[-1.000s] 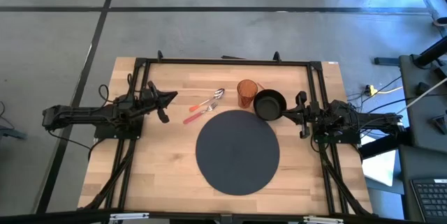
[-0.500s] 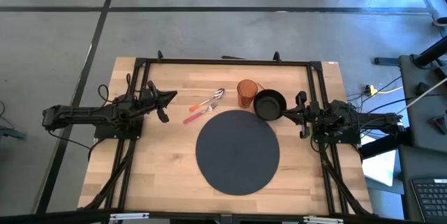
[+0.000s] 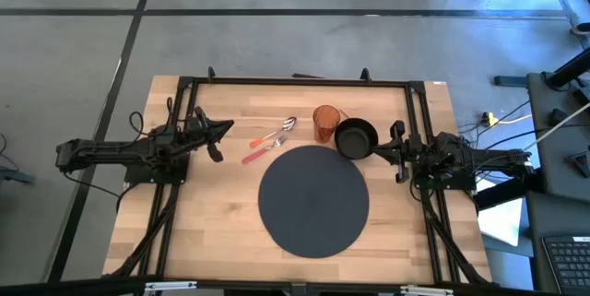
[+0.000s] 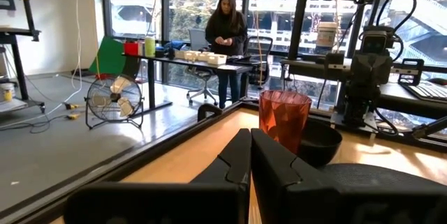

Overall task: Pick & Place Utensil
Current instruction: Put the black bowl in the center of the black table mat

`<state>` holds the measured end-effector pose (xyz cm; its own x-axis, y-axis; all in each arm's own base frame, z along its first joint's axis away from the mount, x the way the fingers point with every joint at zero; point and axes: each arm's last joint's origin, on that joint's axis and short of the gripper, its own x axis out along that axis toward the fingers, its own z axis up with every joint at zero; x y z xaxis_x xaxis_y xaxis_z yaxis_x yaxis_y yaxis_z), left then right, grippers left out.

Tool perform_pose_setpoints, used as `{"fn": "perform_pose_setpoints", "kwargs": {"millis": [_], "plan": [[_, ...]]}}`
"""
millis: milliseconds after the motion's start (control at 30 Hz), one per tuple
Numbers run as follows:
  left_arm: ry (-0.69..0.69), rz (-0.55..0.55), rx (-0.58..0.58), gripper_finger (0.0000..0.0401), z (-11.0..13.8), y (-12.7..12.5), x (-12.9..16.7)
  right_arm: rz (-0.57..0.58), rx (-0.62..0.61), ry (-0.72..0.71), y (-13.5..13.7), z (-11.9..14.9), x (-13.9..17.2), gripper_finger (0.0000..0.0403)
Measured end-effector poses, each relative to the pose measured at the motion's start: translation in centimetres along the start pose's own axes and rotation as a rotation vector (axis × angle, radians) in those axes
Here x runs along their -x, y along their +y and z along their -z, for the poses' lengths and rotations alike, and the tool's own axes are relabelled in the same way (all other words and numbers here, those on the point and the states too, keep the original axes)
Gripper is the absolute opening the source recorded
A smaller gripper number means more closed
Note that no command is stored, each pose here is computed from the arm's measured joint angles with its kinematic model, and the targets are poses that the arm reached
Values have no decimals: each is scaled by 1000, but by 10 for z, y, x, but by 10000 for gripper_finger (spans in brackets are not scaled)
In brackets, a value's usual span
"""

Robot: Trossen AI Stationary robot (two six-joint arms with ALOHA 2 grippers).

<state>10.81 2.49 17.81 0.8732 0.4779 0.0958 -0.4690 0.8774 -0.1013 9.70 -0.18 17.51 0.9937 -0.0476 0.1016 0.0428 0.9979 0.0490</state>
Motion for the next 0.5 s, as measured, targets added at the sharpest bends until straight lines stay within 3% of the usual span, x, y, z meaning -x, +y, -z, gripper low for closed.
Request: {"fn": "perform_pose_setpoints", "kwargs": {"millis": [500], "plan": [[-4,-55,0,4,0,2,0,0,0,0,0,0,0,21]]}}
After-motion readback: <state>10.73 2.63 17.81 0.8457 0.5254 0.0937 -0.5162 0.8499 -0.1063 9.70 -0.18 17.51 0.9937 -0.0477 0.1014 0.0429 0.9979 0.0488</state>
